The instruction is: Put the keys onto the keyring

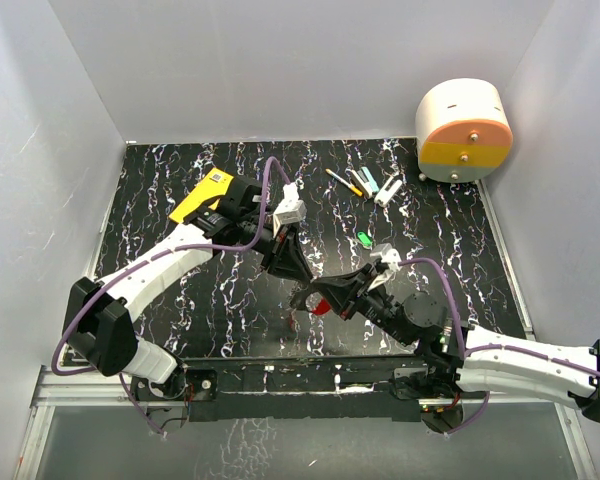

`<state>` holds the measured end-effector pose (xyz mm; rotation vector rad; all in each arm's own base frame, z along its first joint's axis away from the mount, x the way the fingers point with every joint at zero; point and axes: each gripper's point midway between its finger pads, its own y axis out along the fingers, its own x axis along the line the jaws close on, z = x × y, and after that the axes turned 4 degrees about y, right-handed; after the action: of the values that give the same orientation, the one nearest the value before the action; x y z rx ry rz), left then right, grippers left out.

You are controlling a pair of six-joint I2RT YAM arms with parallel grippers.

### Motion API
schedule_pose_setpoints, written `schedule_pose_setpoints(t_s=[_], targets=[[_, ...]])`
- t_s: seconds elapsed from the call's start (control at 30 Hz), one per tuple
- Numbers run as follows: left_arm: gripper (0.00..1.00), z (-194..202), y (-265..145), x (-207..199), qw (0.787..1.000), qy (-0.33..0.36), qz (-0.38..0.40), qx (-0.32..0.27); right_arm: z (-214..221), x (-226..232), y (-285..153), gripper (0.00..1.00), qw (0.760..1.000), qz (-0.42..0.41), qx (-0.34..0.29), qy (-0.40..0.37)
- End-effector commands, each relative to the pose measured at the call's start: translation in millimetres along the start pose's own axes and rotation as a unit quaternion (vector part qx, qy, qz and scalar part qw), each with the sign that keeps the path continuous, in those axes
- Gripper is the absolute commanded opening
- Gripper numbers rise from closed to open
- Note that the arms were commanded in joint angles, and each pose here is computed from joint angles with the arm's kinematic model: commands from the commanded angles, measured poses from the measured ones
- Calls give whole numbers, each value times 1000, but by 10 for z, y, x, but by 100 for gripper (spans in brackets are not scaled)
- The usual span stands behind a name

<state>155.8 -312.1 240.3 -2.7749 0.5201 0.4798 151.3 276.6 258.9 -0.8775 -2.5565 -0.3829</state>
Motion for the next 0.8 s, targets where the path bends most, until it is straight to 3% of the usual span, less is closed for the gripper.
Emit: schedule_pose_setpoints(t_s=[0.0,0.3,0.33,0.4,0.43,0.77], targets=[[13,-236,-52,-168,999,44,8,-14,-162,91,-22,10,999,-15,-33,30],[17,-158,-38,-83,999,35,-5,-8,-162,106,-31,8,999,-21,-37,32],[21,-136,-39,-51,999,36,-13,-5,-165,111,-29,8,999,-22,-36,31],[43,-96,-37,-20,999,34,-20,0,-187,121,-22,8,999,-22,-37,29],[48,-94,-40,-21,999,34,-20,1,-196,126,-23,8,999,-22,-37,28],[58,-64,-42,-41,999,33,-19,3,-355,185,-34,8,998,-29,-56,26]])
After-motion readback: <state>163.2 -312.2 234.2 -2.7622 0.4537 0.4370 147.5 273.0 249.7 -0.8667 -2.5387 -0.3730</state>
